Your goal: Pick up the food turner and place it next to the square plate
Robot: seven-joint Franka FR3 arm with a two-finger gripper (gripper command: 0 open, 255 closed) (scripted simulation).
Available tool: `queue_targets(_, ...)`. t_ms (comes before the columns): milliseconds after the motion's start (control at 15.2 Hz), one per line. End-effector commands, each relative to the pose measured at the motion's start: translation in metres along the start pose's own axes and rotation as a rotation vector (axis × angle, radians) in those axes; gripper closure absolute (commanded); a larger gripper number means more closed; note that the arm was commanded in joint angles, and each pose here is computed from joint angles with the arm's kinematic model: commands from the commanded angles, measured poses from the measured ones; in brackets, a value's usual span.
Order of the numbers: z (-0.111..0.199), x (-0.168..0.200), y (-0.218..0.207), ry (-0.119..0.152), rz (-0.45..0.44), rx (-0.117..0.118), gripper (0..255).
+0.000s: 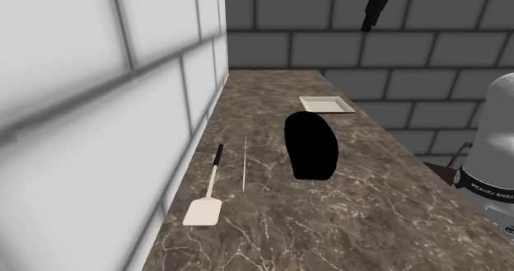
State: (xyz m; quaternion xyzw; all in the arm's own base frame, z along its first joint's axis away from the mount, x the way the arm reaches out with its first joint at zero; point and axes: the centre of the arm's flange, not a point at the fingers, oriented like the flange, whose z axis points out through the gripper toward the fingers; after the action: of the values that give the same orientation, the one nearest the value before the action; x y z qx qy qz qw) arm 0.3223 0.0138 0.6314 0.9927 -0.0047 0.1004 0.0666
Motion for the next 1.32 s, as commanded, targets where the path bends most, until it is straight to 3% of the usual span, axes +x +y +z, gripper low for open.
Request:
queue_targets(0, 0.0, 0.0, 0.0, 0.0, 0.0, 0.0, 0)
queue_targets(594, 0.051, 0.009, -0.107, -0.042, 0.226, -0.004, 0)
queue_targets(1254, 0.108, 0.044, -0.221, -0.089, 0.478, -0.008, 0)
